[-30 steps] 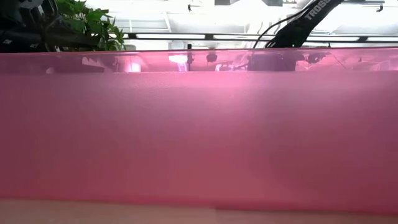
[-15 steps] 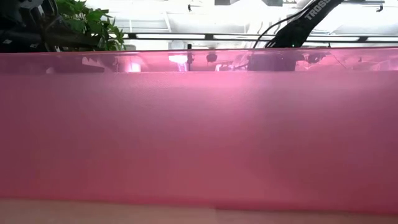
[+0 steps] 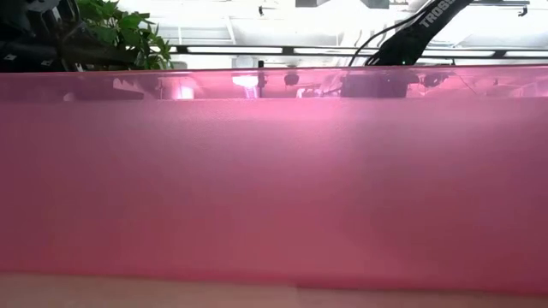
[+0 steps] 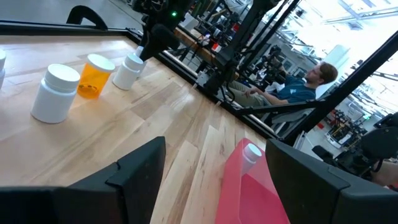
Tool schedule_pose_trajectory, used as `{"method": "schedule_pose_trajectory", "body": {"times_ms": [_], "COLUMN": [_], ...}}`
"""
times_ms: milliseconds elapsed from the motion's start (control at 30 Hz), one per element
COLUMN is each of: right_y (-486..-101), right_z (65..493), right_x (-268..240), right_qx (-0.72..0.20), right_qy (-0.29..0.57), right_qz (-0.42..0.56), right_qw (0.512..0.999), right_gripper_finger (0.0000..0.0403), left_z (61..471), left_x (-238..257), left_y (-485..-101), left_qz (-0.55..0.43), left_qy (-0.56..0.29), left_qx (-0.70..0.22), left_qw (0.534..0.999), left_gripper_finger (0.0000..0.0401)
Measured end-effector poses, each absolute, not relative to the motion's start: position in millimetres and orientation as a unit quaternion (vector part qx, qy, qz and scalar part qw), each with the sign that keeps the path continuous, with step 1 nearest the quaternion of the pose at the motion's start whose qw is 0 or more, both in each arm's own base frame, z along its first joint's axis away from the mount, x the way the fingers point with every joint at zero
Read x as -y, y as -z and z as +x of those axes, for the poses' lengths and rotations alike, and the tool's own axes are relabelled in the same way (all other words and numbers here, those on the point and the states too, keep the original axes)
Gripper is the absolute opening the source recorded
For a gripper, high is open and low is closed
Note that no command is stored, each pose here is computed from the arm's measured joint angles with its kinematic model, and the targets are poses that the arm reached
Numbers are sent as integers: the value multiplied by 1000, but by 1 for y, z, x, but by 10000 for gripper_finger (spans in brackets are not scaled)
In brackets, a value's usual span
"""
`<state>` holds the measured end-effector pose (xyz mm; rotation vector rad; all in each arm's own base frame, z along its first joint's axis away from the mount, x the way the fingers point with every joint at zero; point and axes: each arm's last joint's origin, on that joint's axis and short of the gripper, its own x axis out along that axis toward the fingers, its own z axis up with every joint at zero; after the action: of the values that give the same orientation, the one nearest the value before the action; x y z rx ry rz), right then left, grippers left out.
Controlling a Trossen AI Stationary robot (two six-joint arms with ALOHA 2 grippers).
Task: Pick and place pill bottles into a basket
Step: Put the white pill bottle into the red bin
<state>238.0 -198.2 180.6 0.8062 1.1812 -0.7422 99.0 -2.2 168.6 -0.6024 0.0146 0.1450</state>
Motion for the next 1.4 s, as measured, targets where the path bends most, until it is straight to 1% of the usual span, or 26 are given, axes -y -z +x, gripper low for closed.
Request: {"method": "schedule_pose_trajectory", "body": {"times_ms": [133, 200, 467, 600, 800, 967, 1133, 1400], "right_y": [-182, -183, -182, -182, -188, -205, -230, -287], "right_z": [238, 238, 238, 238, 239, 241, 244, 257], "right_x": [198, 199, 199, 198, 198, 201, 204, 195], "right_qx": [-527, -525, -525, -523, -538, -545, -552, -559], "right_qy": [334, 335, 335, 339, 335, 347, 353, 351], "right_qz": [359, 359, 361, 367, 373, 363, 356, 314], "right_qw": [694, 695, 695, 690, 678, 671, 666, 683], "right_gripper_finger": [161, 150, 157, 149, 149, 149, 149, 149], "left_z": [99, 99, 99, 99, 99, 99, 99, 99], "left_x": [2, 2, 2, 2, 2, 2, 2, 2], "left_y": [-169, -169, -169, -169, -169, -169, -169, -169], "left_qz": [-296, -296, -296, -296, -296, -296, -296, -296], "left_qy": [-71, -72, -72, -72, -72, -72, -72, -72], "left_qx": [-7, -7, -7, -7, -7, -7, -7, -7], "left_qw": [952, 952, 952, 952, 952, 952, 952, 952], "left_gripper_finger": [310, 310, 310, 310, 310, 310, 310, 310]}}
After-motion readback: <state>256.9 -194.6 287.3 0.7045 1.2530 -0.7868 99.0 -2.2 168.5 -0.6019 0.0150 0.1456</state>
